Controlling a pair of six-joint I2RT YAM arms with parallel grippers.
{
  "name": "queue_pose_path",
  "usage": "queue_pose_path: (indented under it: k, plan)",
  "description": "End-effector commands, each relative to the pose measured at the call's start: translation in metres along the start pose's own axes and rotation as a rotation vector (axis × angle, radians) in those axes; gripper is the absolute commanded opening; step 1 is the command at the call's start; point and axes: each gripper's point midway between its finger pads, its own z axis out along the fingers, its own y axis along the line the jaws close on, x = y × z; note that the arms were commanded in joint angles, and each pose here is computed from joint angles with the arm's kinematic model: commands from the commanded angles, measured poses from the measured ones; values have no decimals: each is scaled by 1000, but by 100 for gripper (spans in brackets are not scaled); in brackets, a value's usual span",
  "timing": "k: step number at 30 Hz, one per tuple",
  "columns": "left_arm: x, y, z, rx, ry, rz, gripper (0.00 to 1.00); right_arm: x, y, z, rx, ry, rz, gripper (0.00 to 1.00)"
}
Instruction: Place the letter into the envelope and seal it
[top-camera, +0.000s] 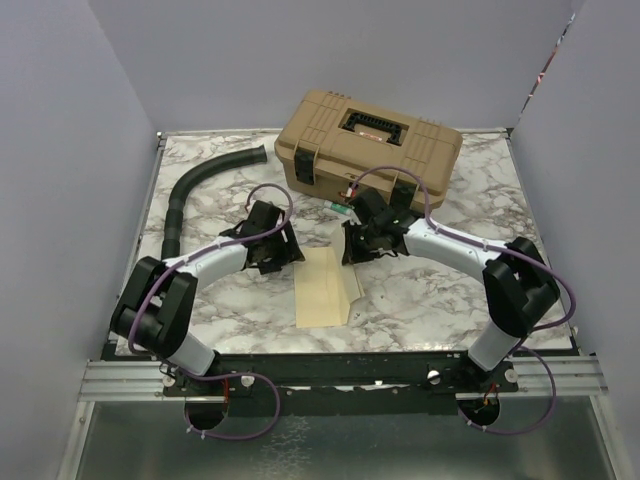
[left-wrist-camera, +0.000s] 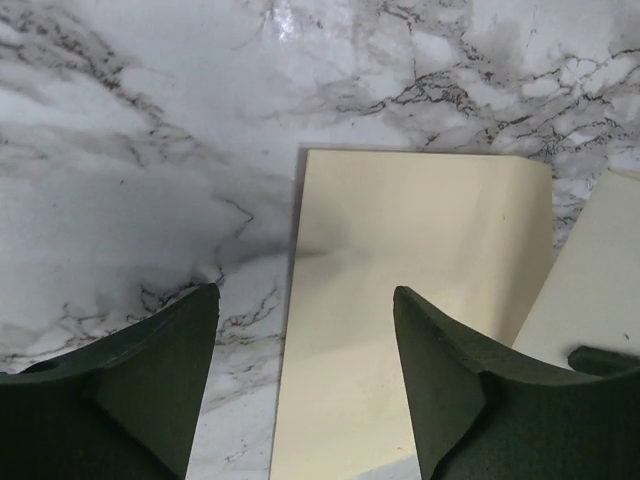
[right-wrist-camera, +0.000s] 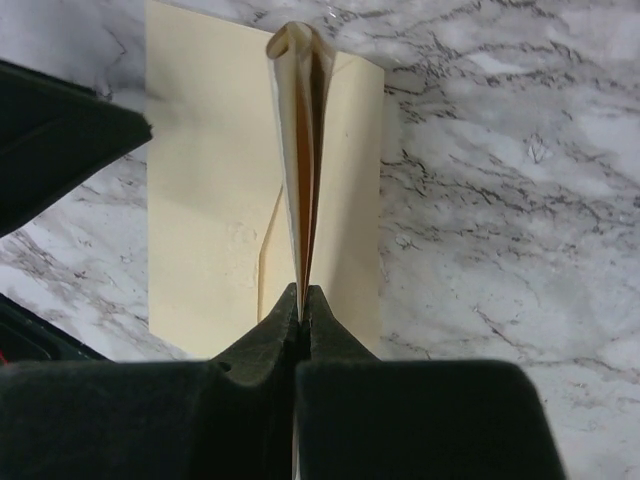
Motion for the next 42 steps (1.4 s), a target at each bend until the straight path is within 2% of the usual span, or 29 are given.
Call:
queue_pose_path:
  k: [1, 13, 22, 29, 36, 42]
  plan:
    - [15, 9, -14, 10, 10, -41, 72, 6, 0, -5, -5, -9, 144, 0]
    - [61, 28, -23, 17, 100, -103, 53, 24, 0, 11, -42, -7, 280, 0]
    - [74, 32, -22, 23, 146, -101, 49, -3, -7, 14, -91, -262, 239, 0]
    - [77, 32, -21, 25, 171, -87, 47, -12, -14, 14, -115, -402, 238, 0]
    - [81, 29, -20, 23, 198, -152, 44, -6, -26, 22, -81, -457, 278, 0]
    - [82, 27, -20, 14, 203, -234, 35, 2, -18, 26, -111, -461, 297, 0]
